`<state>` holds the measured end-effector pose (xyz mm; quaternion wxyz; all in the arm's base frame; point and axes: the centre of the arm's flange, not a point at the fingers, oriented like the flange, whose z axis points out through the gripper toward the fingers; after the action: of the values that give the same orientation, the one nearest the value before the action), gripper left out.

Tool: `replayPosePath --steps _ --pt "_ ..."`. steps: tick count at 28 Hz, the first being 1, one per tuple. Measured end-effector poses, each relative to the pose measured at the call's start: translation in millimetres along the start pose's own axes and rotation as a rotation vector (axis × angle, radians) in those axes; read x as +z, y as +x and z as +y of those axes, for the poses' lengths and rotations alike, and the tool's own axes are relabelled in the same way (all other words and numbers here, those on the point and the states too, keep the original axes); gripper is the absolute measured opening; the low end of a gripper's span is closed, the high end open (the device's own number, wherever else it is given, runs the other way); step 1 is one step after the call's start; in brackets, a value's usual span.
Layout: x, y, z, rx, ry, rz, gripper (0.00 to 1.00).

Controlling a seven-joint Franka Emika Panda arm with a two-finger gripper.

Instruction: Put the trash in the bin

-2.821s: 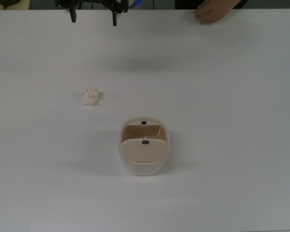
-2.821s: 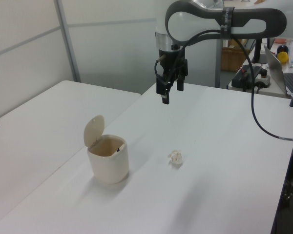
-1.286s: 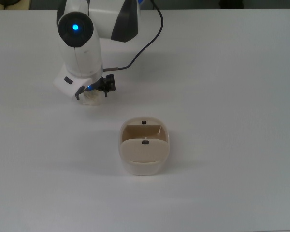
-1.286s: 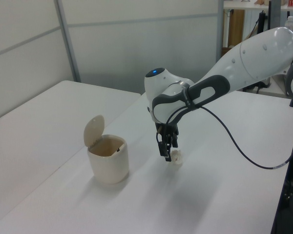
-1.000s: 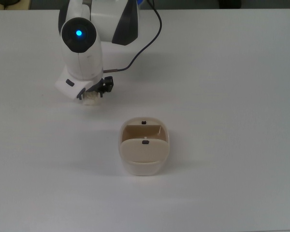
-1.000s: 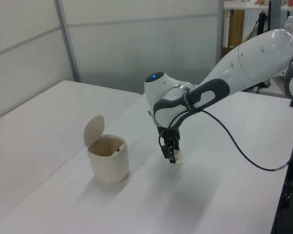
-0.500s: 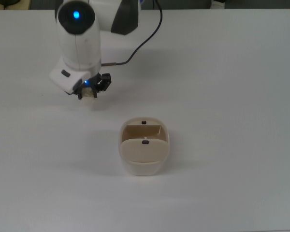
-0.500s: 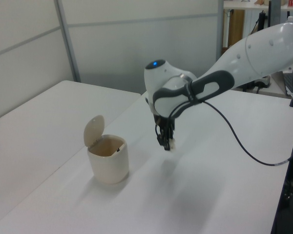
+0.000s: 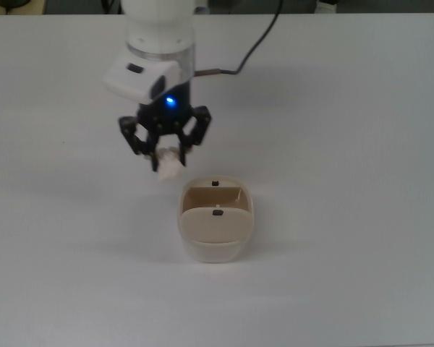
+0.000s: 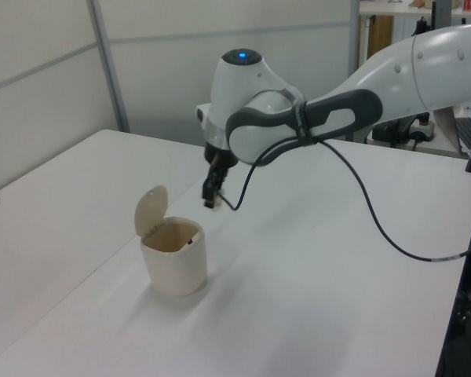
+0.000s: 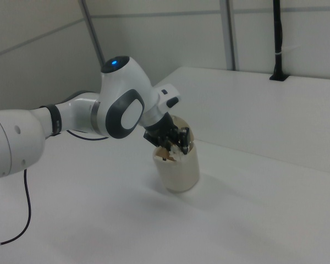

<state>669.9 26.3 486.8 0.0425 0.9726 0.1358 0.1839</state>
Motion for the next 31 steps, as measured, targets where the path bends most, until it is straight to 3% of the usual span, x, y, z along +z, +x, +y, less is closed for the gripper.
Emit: replayPosePath --steps 9,18,22,31 --pt "43.5 20.2 -40.9 -0.010 0.024 0.143 0.48" --pt "40.8 23.2 -44.0 0.068 0.032 0.152 0.83" --pt "28.9 15.2 -39.9 0.107 0.039 0.058 0.99" --pt "-4.0 -15.6 -28.7 0.143 0.052 -0.198 1.00"
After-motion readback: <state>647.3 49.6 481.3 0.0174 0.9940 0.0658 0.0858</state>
